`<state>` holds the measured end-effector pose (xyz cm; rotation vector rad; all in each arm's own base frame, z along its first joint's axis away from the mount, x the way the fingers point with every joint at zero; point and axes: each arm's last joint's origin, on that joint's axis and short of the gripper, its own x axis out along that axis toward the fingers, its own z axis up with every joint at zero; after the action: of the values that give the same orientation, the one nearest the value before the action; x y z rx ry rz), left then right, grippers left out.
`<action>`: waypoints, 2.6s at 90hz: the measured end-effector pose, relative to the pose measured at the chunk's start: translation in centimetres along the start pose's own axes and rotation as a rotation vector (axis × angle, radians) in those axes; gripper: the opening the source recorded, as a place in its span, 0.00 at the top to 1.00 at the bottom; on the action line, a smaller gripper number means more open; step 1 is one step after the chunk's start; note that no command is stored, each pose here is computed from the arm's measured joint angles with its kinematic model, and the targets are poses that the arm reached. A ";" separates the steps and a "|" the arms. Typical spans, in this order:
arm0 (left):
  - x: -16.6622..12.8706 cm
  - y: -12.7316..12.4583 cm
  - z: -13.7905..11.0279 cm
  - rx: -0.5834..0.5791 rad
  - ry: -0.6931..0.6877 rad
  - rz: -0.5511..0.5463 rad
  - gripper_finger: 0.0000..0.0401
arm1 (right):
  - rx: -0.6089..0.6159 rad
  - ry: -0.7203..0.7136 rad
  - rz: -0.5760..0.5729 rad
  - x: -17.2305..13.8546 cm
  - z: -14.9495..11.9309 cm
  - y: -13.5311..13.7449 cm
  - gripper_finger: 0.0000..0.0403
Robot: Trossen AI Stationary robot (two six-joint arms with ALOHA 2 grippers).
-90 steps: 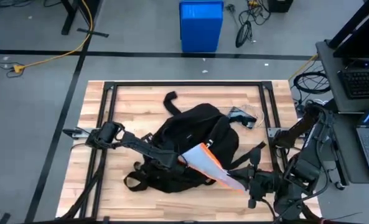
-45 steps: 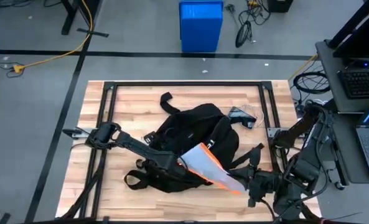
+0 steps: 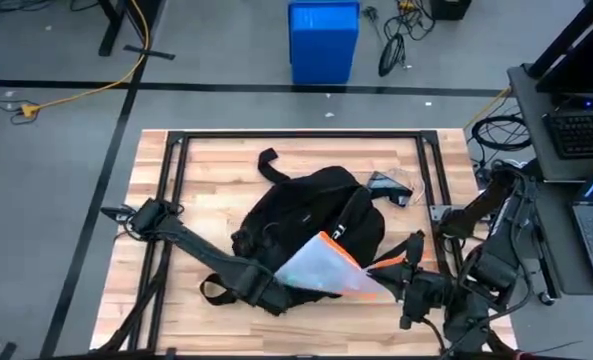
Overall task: Unpack backpack
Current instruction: Remove the zip bag from the black backpack
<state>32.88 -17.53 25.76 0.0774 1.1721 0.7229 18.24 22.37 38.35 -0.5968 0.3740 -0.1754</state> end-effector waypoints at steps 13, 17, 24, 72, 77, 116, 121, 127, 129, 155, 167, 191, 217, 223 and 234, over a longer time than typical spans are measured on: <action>-2.0 -2.1 -0.5 0.073 -0.093 -0.156 0.65 | -0.013 -0.011 -0.038 -0.2 0.1 0.0 1.00; -2.4 -2.9 -0.4 0.093 -0.135 -0.217 0.65 | -0.018 -0.017 -0.037 -0.2 0.2 0.0 1.00; -3.0 -4.1 0.2 0.135 -0.202 -0.336 0.65 | -0.013 -0.039 -0.031 -0.5 0.5 0.1 1.00; 4.7 -8.2 5.0 0.256 -0.278 -0.419 0.65 | -0.056 -0.143 0.023 -3.0 1.6 1.3 1.00; 5.8 -8.8 5.5 0.268 -0.289 -0.446 0.65 | -0.055 -0.147 0.028 -3.2 1.6 1.3 1.00; 13.8 -5.4 8.5 0.163 -0.098 -0.282 0.78 | -0.051 -0.155 0.024 -3.2 1.7 1.3 1.00; 14.4 -4.5 8.4 0.138 -0.045 -0.232 0.81 | -0.050 -0.156 0.023 -3.2 1.8 1.3 1.00; 15.0 -3.4 8.1 0.108 0.013 -0.146 0.84 | -0.050 -0.156 0.023 -3.2 1.8 1.3 1.00; 15.2 -3.1 8.0 0.101 0.034 -0.122 0.86 | -0.049 -0.156 0.024 -3.2 1.8 1.3 1.00; 14.6 -0.3 5.6 0.055 0.264 0.127 0.96 | -0.049 -0.157 0.028 -3.2 1.8 1.3 1.00; 13.2 0.0 4.4 0.073 0.318 0.207 0.99 | -0.049 -0.157 0.029 -3.2 1.8 1.3 1.00; 10.6 -1.8 4.1 0.097 0.174 0.139 0.99 | -0.063 -0.148 -0.001 -3.2 1.6 1.3 1.00; 9.8 -5.1 6.6 0.235 -0.128 -0.094 0.99 | -0.057 -0.127 -0.040 -2.7 1.5 1.0 1.00; 10.3 -5.0 7.4 0.229 -0.173 -0.105 0.99 | -0.055 -0.128 -0.040 -2.7 1.5 1.0 1.00; 11.6 -4.2 8.4 0.201 -0.179 -0.095 0.99 | -0.057 -0.127 -0.041 -2.7 1.4 1.0 1.00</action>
<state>44.30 -11.83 18.10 0.2482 1.0663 0.5024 16.34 24.69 39.66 -0.6685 0.2442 -0.1657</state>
